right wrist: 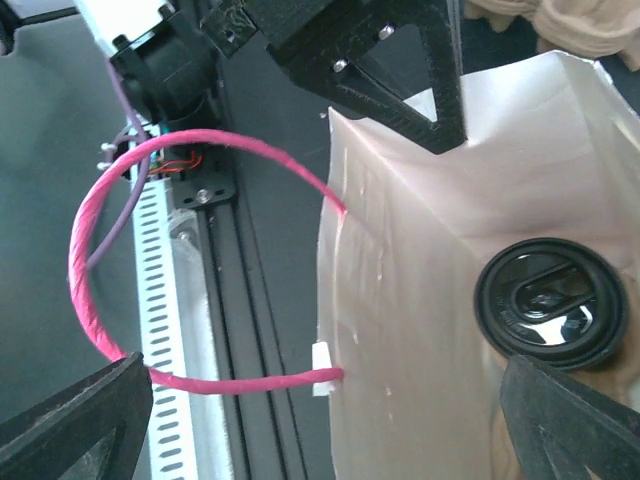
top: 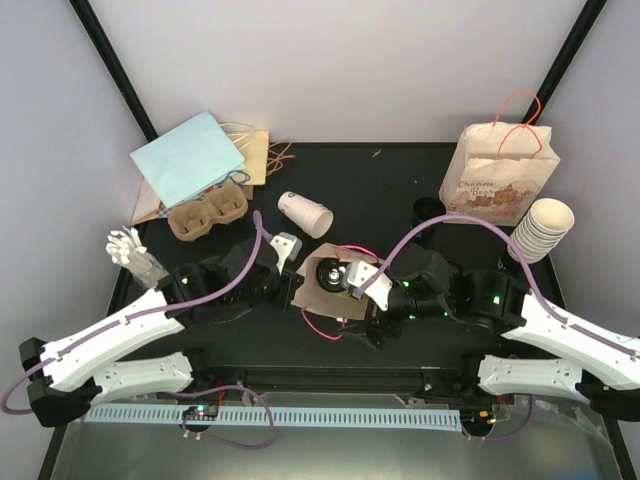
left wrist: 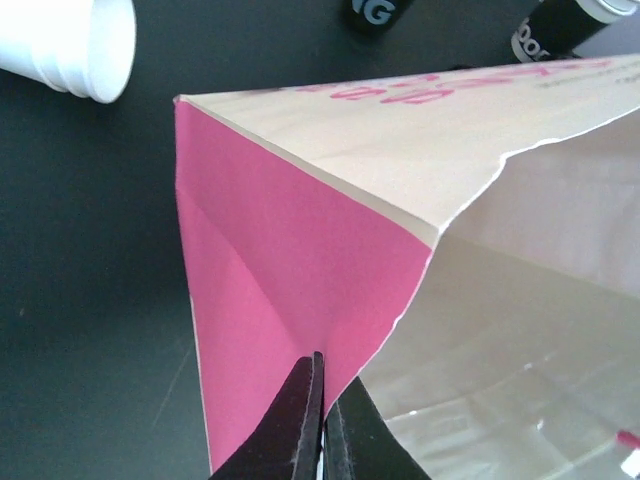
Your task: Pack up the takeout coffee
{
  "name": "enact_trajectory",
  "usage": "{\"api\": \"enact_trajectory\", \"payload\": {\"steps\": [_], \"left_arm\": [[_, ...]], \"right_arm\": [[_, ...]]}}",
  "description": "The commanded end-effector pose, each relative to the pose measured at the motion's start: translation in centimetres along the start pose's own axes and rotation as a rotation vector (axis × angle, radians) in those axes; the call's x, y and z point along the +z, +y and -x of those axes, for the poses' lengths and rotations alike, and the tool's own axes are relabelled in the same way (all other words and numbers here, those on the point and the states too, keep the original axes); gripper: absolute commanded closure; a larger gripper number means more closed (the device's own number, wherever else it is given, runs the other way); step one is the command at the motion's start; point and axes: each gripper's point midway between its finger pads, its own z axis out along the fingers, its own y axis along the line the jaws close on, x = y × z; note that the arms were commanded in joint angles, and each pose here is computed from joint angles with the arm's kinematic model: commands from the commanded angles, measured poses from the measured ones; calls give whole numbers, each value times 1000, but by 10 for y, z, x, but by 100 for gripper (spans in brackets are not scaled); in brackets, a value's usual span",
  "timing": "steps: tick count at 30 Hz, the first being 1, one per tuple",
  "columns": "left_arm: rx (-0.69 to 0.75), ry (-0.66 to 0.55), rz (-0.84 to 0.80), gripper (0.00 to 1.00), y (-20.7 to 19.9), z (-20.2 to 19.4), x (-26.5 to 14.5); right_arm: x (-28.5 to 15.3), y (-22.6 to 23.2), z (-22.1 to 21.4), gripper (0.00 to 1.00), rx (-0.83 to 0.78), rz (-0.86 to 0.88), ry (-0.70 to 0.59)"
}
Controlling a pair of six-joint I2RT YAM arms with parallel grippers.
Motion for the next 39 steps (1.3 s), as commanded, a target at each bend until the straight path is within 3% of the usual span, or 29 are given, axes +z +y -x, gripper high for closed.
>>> {"api": "enact_trajectory", "payload": {"steps": [1, 7, 18, 28, 39], "left_arm": [[28, -43, -55, 98, -11, -3, -4], [35, -78, -88, 98, -13, -9, -14], [-2, -129, -83, 98, -2, -12, -24], [-59, -163, -20, 98, 6, 5, -42], [-93, -46, 6, 99, 3, 24, -38]], "right_arm": [[-1, 21, 0, 3, 10, 111, -32], [-24, 34, 24, 2, -6, 179, -142], [-70, 23, 58, 0, -20, 84, -295], [-75, -54, 56, 0, 150, -335, -266], [-82, -146, 35, 0, 184, -968, -105]]}}
